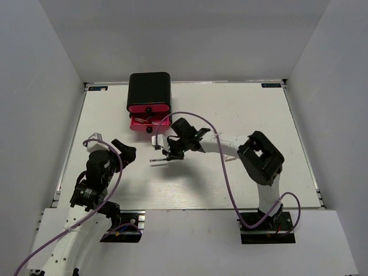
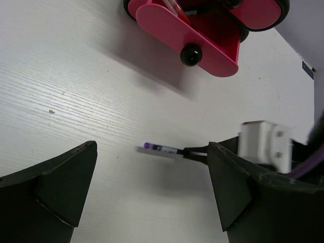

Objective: Sort the stationery into containers
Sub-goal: Pick up the pen from the center of the board, then place the pen in the drawer.

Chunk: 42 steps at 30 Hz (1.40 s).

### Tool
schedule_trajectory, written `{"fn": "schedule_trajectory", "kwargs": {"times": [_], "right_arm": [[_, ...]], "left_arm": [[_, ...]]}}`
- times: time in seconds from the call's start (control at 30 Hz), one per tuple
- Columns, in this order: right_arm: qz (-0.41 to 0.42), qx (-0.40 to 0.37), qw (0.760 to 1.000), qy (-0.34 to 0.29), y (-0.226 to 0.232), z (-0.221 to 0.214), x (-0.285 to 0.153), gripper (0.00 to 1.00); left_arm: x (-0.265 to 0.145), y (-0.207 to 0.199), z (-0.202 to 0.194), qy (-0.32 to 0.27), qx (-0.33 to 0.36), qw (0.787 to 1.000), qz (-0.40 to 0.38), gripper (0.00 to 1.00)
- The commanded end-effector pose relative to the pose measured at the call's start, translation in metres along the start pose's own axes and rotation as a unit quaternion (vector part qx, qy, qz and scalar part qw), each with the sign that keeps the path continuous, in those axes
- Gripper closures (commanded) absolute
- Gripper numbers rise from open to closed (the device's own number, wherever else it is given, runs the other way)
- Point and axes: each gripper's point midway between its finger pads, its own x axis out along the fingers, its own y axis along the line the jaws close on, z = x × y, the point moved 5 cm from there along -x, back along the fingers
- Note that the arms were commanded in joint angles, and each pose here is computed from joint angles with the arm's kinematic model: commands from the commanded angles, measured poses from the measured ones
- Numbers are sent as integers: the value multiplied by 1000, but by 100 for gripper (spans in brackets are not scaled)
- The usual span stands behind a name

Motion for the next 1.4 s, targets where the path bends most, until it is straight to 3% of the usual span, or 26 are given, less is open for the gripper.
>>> {"fn": "schedule_trajectory", "kwargs": {"times": [0.0, 0.2, 0.57, 0.73, 0.97, 1.2, 1.37], "right_arm": [[-70, -58, 991, -93, -33, 74, -64, 100], [-133, -111, 972, -158, -67, 119, -104, 100], [-202, -166, 942, -212, -118, 158, -102, 100], [-223, -170, 934, -223, -141, 163, -87, 100], [-212, -152, 945, -198, -148, 137, -61, 100], [-224, -151, 945, -183, -156, 121, -52, 89], [-218, -147, 948, -180, -156, 117, -54, 70]], "left_arm": [[3, 0, -2, -3, -13, 1000, -7, 1], [8, -6, -1, -4, -20, 1000, -22, 1], [10, -7, -2, 0, -15, 1000, -24, 1], [10, -7, -2, 0, -15, 1000, -24, 1], [10, -7, -2, 0, -10, 1000, -24, 1], [13, -10, 0, 7, -4, 1000, -24, 1], [13, -15, 5, -1, -1, 1000, -31, 1]]}}
